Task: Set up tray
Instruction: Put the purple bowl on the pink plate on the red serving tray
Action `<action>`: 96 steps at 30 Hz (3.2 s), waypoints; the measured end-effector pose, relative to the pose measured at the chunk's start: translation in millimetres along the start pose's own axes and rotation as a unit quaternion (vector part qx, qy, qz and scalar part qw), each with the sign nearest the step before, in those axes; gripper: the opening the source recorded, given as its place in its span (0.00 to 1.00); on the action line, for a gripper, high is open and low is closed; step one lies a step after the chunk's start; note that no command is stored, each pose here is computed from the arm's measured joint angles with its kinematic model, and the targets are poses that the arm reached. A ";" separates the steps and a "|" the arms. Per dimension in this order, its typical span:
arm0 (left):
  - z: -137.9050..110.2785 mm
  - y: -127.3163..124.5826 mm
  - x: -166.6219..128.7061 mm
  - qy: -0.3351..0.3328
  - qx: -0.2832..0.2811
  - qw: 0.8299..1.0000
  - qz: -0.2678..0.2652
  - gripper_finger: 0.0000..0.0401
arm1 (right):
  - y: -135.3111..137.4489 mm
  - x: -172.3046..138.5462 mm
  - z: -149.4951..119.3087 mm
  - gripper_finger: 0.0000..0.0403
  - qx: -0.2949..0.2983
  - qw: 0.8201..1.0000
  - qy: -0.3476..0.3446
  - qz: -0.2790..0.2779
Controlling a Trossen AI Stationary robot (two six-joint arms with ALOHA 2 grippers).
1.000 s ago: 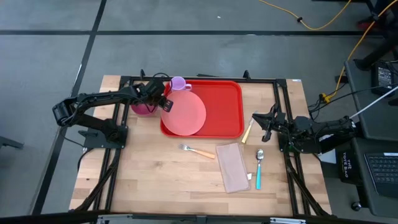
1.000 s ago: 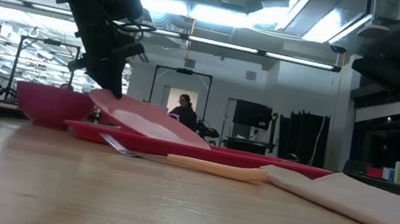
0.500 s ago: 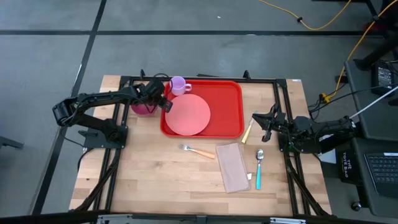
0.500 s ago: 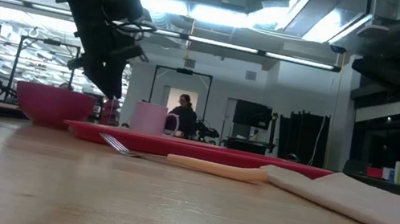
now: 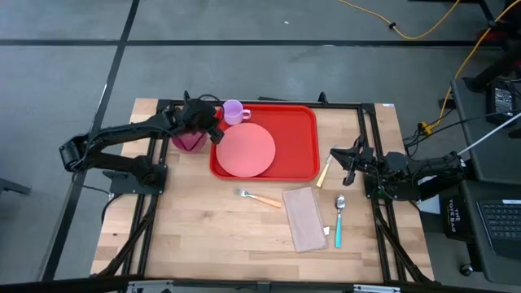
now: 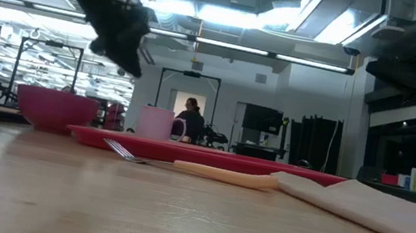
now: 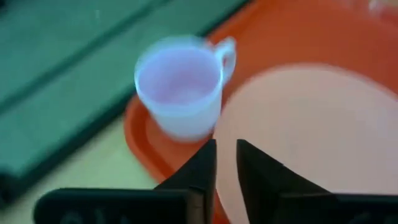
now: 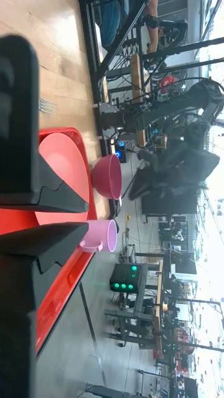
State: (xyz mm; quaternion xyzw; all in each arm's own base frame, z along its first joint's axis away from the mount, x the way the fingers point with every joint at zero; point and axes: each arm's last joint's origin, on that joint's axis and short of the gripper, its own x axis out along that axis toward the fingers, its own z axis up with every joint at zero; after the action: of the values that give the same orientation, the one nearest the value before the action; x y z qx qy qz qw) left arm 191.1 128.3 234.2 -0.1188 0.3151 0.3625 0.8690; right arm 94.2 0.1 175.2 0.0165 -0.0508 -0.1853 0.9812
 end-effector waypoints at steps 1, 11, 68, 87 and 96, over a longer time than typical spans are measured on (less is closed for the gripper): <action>2.8 0.4 -3.1 -0.015 0.009 1.000 0.000 0.11 | 0.0 0.0 0.2 0.10 0.000 1.000 0.000 0.000; 28.1 -0.1 -26.2 -0.161 0.111 0.980 -0.045 0.01 | -0.7 0.0 0.3 0.10 0.011 1.000 -0.001 -0.012; 0.2 -14.4 -85.9 -0.040 0.041 0.998 0.021 0.01 | -1.6 0.0 0.2 0.12 0.025 0.999 -0.001 -0.027; -6.7 -14.4 -84.8 -0.005 0.038 0.999 0.025 0.16 | -1.6 0.0 0.2 0.12 0.010 1.000 -0.001 -0.027; -14.0 -24.3 -65.3 0.068 0.032 0.997 0.006 0.33 | -1.6 0.0 1.0 0.12 0.015 1.000 -0.004 -0.027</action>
State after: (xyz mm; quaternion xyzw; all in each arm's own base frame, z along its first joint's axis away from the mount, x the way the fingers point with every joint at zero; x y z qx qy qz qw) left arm 166.6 68.7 264.2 -0.1131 0.3855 0.3486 0.8468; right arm 93.5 -1.4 176.1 0.0319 -0.0575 -0.2110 0.9753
